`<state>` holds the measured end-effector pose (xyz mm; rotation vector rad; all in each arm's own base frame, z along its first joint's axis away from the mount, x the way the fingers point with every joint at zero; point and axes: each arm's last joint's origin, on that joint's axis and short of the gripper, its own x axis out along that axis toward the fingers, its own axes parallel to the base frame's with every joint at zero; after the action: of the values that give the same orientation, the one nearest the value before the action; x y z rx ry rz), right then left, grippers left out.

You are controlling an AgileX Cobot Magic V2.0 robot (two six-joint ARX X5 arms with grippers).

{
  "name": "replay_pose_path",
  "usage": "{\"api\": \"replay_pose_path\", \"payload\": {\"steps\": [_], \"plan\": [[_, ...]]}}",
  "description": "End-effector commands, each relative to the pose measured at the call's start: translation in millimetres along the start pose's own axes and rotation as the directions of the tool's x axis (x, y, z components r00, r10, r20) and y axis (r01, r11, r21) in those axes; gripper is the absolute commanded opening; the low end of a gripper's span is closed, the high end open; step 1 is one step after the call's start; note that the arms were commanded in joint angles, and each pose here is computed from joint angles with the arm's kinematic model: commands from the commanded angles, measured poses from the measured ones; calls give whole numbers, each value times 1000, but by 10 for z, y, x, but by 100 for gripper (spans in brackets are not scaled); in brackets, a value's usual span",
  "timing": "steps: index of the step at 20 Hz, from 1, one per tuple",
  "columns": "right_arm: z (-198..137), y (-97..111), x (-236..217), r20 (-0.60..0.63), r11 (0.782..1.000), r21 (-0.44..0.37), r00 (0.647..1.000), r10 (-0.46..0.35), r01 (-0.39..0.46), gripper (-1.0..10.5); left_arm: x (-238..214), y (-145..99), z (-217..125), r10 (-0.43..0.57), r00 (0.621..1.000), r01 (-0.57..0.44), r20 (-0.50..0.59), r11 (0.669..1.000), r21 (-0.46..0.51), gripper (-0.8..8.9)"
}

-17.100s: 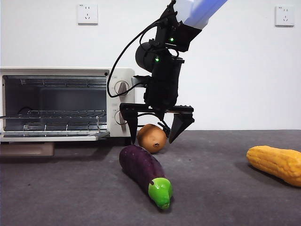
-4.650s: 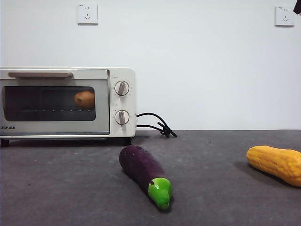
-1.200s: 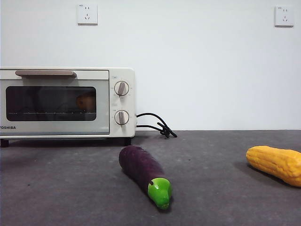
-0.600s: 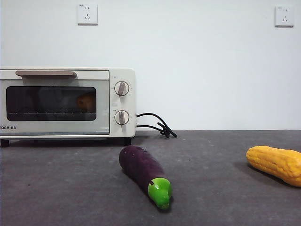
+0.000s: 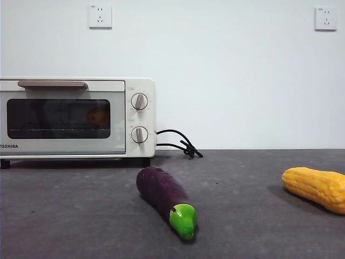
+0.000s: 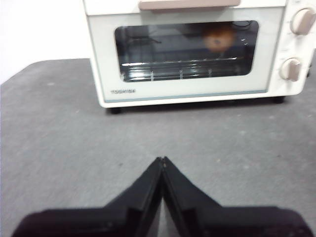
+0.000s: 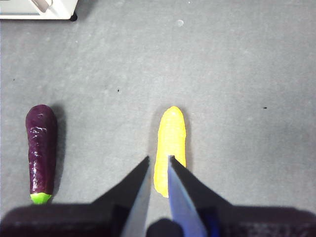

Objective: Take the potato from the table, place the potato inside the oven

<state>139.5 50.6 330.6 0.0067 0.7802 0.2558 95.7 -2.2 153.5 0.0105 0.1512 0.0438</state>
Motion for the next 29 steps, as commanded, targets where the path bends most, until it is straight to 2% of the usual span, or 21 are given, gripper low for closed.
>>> {"api": "replay_pose_path", "payload": {"steps": [1,9,29], "plan": [[-7,1,14,0,1000,-4,1000,0,0,63,11,8,-38,-1,1000,1,-13,1000,15,-4],[-7,1,14,-1,1000,-4,1000,0,0,63,13,60,-42,22,1000,-22,-17,1000,-11,-4],[-7,1,14,-1,1000,-4,1000,0,0,63,20,54,-43,3,1000,-3,-21,1000,-15,-4]]}}
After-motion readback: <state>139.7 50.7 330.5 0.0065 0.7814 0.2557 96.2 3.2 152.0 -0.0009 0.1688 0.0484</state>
